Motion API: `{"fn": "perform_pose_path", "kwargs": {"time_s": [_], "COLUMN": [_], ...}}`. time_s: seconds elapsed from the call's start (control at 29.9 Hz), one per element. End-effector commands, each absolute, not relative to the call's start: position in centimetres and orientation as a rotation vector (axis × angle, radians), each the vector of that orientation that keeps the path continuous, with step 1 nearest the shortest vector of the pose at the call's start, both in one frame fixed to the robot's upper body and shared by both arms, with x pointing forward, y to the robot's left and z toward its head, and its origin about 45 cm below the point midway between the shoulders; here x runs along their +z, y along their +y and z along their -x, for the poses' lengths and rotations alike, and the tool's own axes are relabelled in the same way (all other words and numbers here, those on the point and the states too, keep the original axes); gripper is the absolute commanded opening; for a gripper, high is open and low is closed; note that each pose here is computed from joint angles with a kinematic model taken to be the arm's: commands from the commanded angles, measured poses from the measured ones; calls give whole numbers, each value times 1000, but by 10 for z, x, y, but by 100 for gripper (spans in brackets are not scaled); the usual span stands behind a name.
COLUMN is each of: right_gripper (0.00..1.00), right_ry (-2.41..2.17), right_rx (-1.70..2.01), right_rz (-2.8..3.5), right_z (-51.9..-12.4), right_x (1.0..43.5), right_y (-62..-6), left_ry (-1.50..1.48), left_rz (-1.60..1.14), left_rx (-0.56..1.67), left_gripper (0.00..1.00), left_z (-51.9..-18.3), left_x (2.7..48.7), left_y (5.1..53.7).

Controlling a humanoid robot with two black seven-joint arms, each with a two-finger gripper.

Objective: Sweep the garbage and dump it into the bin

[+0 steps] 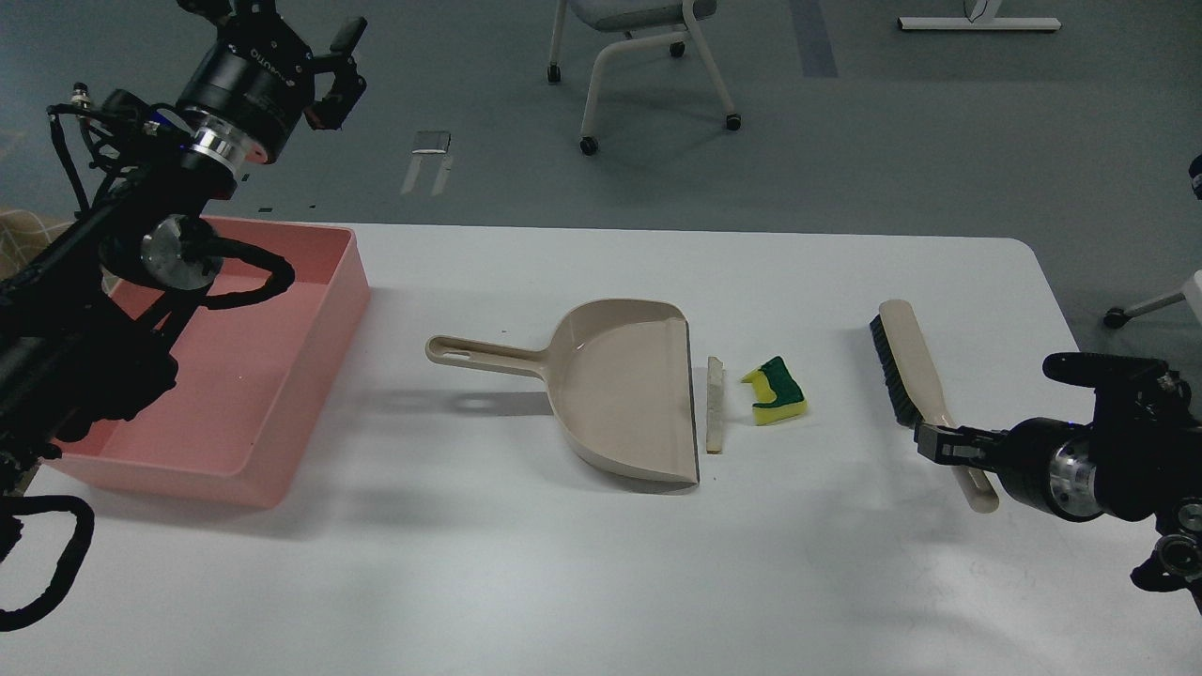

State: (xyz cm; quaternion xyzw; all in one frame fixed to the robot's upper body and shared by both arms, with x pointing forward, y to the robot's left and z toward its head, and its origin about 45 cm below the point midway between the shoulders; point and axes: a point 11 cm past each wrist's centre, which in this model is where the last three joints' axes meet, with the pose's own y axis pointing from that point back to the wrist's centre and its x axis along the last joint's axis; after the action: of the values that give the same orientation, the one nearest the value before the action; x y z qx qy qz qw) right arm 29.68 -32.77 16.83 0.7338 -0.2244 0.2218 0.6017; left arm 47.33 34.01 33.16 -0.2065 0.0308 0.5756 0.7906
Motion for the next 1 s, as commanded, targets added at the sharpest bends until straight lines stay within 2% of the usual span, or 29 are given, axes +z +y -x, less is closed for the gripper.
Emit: {"fn": "perform_pose_path", "kwargs": {"time_s": [0.0,0.3,0.37,0.44,0.64,0.87,0.97], "right_gripper": [49,46,49,56,59,59,52], "right_ry": [-519,-508,-499,-490,-487,-487,-487], "right_rx": [517,527,525,524,528,528,531], "right_rz": [-1701,-1732,-1735,-1735,-1738,-1737,-1733], "right_z": [-297,-296,-294,-293,-292,-292,-292], "right_x": [168,168,166,164,165,165,165], "right_y": [-327,-324,-323,-322,-321,-321,-322], "left_ry": [61,38,39,39,33,30,27], "left_rz": [441,450,452,449,444,441,445], "left_rx": [1242,1240,1240,1240,1246,1252,1252], "left_gripper": [98,98,98,98,98,98,98], "left_z": [-473,-477,-477,-476,-475,-475,-475], "left_x": [333,344,344,343,344,345,346], "left_y": [343,344,344,344,349,351,351]}}
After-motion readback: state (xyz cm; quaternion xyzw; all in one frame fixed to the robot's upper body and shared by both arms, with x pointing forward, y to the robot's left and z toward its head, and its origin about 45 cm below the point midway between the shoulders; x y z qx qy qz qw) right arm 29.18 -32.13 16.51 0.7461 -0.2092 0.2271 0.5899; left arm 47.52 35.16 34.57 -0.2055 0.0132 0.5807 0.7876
